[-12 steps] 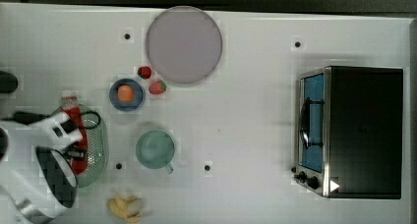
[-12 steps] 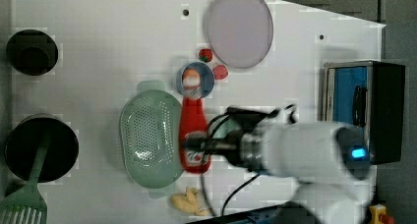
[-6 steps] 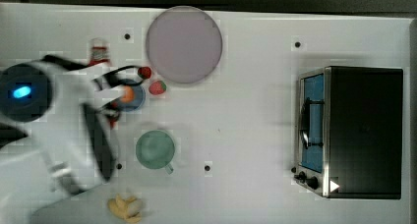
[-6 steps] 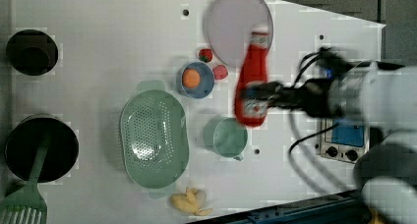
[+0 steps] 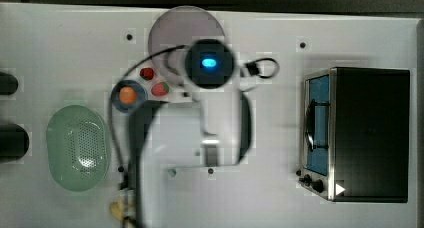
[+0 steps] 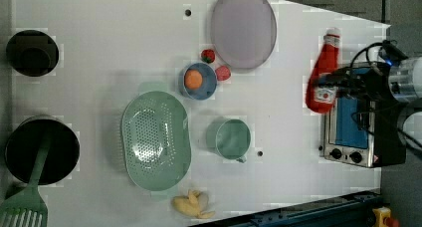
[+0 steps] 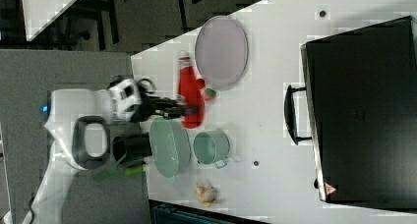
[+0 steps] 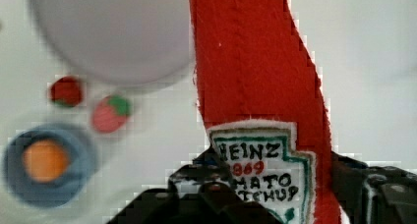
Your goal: Pick ketchup from strainer and place it on the table
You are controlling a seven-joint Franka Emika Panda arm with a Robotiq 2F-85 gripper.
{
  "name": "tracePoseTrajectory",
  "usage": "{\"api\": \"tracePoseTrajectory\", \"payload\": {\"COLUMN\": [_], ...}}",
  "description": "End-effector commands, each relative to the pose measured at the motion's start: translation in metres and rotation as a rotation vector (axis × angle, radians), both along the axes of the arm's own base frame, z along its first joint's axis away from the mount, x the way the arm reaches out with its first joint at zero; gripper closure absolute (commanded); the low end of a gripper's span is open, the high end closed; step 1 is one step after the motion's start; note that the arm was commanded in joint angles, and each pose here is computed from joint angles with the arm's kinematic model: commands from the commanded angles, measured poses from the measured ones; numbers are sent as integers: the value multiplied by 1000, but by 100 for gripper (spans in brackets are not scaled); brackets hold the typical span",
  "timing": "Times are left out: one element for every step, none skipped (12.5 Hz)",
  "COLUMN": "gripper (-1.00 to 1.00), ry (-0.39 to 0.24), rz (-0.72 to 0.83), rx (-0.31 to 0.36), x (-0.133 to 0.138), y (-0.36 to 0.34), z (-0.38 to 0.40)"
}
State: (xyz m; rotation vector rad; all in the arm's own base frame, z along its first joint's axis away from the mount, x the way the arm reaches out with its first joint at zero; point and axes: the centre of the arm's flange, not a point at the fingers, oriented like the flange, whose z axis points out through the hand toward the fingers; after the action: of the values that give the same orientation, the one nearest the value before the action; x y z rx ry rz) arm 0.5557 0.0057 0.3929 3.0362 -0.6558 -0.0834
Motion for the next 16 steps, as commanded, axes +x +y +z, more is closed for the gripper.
{"api": "tracePoseTrajectory", "payload": {"gripper": [-18, -18, -18, -18, -18, -18, -18, -18, -18, -24, -43, -65, -87, -100, -100, -100], "ry": [57, 59, 49, 33, 14, -2, -5, 8, 18, 20, 16, 13, 5, -9, -38, -78], "rz": [110, 99, 90, 82, 75, 69, 65, 64, 64, 63, 62, 64, 64, 63, 62, 61], "rx": [5, 6, 6, 7, 7, 8, 9, 12, 15, 17, 19, 20, 20, 19, 16, 12], "x": [-21, -28, -34, -40, -45, -50, -54, -59, -61, -61, -61, -61, -59, -55, -49, -40], "y": [4, -2, -7, -12, -16, -19, -21, -22, -22, -22, -23, -22, -21, -22, -22, -21], "z": [-27, -43, -57, -71, -85, -100, -115, -131, -147, -161, -173, -181, -180, -172, -155, -131]}}
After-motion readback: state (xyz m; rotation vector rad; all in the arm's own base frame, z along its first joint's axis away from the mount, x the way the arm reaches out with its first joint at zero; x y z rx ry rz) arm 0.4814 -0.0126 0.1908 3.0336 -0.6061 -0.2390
